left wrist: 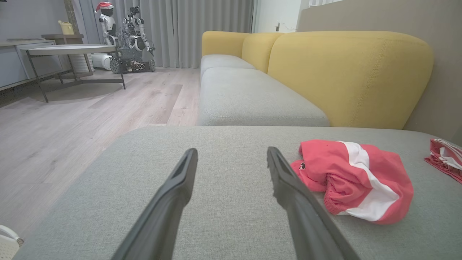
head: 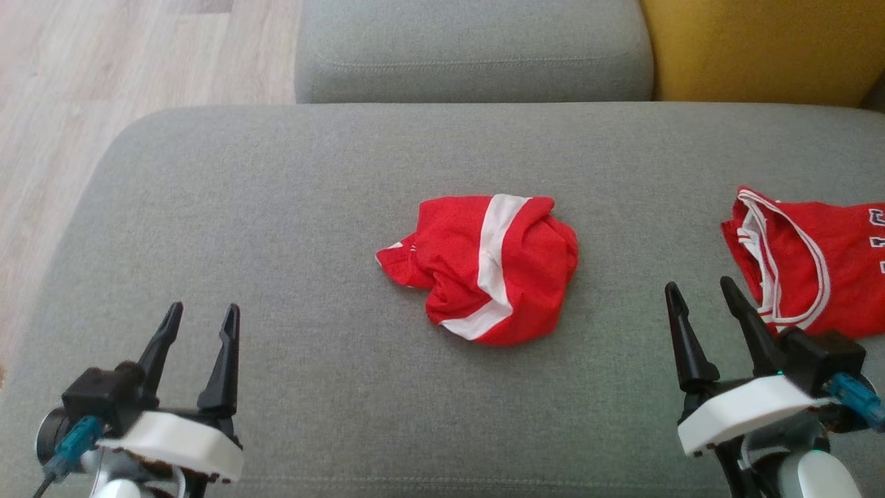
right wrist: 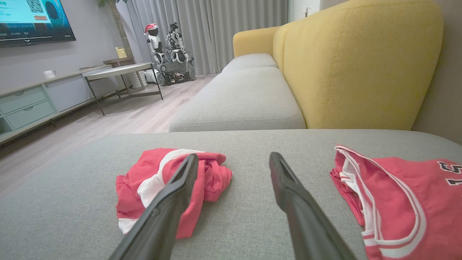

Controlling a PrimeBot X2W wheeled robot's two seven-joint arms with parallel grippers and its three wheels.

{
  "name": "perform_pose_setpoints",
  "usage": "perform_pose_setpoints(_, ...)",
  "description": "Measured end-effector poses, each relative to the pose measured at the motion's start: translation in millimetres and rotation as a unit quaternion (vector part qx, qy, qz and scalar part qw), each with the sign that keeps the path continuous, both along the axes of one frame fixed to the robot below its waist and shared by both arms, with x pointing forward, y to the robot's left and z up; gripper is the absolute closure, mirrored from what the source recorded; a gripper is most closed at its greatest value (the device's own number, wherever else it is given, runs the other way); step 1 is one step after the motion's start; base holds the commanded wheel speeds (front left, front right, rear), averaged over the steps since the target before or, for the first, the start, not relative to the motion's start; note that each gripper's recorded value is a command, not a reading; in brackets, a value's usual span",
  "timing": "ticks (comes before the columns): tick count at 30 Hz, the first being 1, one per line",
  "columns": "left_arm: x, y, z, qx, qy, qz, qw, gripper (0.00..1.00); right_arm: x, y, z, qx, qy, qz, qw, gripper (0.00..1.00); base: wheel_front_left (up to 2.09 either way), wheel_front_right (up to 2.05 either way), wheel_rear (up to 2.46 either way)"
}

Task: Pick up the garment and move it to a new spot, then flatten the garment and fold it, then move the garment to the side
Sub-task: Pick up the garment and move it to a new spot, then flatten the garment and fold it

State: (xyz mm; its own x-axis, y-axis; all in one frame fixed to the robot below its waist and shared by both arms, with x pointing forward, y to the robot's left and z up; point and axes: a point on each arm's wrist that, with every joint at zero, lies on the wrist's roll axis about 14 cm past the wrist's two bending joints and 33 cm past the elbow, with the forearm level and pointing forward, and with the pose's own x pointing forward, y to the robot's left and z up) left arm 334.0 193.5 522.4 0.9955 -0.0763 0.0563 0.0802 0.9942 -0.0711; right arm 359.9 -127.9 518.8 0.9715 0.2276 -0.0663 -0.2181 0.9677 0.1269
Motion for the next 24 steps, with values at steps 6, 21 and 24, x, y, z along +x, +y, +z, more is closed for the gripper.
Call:
perform_pose_setpoints(6,-3.1,-2.5,1.7,0.003,0.000,-0.005,1.000,0.00,-5.2,-2.6,-0.8,0.000,0.001,-0.004,1.000,0.00,0.00,0.00,0.00)
perform_pose_setpoints(21,-3.4,-3.8,-0.6,0.005,0.009,-0.004,1.000,0.00,-6.2,-6.0,-1.8,0.000,0.004,-0.009,1.000,0.00,0.00,0.00,0.00)
perform_pose_setpoints(24,-3.4,-4.4,-0.8,0.006,0.010,-0.004,1.000,0.00,-6.3,-6.3,-1.9,0.000,0.004,-0.009,1.000,0.00,0.00,0.00,0.00)
